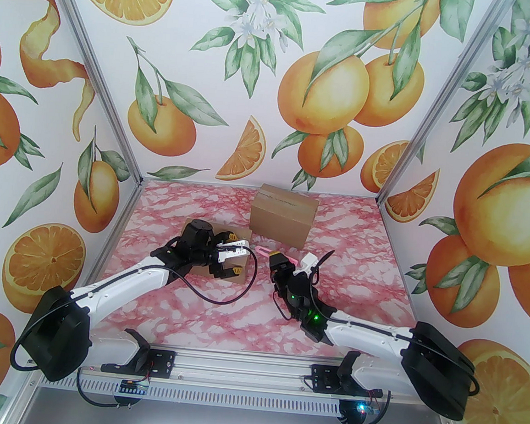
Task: Unpack the express box
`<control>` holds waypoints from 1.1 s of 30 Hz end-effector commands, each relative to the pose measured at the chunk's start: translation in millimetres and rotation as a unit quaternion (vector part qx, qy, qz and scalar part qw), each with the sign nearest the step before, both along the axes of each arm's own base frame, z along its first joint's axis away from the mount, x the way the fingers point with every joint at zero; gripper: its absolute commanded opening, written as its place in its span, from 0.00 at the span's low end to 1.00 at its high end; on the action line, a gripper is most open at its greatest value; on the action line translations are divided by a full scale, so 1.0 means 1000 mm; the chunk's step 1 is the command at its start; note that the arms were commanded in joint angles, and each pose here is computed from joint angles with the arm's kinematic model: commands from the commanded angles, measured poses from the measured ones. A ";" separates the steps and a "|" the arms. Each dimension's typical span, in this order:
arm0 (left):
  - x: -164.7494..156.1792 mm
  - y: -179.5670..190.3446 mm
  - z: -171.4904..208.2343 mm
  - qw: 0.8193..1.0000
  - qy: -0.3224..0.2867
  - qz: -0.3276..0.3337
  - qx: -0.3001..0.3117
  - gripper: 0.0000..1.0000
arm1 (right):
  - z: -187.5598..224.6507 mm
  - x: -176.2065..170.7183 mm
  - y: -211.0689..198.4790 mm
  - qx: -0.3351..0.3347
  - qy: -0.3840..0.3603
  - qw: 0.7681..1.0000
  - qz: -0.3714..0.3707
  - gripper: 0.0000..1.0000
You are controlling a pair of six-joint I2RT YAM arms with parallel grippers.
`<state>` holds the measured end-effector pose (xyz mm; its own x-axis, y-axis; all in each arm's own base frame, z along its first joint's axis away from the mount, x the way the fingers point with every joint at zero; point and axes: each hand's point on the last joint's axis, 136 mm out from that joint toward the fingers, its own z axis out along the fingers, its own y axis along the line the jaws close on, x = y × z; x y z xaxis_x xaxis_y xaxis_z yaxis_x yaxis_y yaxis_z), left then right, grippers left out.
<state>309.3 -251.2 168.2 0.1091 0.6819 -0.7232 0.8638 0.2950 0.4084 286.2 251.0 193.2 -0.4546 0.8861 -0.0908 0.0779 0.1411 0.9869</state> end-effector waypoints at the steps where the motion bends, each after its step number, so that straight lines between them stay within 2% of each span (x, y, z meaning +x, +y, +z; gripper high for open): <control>1: 0.034 0.019 0.012 0.996 -0.031 0.079 0.008 0.87 | 0.004 -0.018 0.020 0.005 -0.001 0.997 0.071 0.00; 6: 0.027 0.020 0.006 0.997 -0.015 0.069 0.024 0.87 | 0.008 -0.018 0.018 0.005 -0.006 0.997 0.072 0.00; 14: -0.012 0.012 0.006 0.999 0.020 -0.022 0.018 0.85 | 0.014 -0.009 -0.013 -0.021 -0.024 0.999 0.030 0.00; 19: -0.025 0.007 0.009 0.997 0.045 -0.061 0.012 0.81 | 0.029 0.001 -0.033 -0.085 -0.045 0.995 0.016 0.00; 24: -0.033 0.000 0.017 0.993 0.070 -0.097 0.001 0.79 | 0.045 0.005 -0.023 -0.108 -0.070 0.991 0.040 0.00; 33: -0.045 -0.005 0.019 0.987 0.085 -0.135 -0.007 0.76 | 0.038 0.006 0.012 -0.098 -0.070 0.987 0.104 0.00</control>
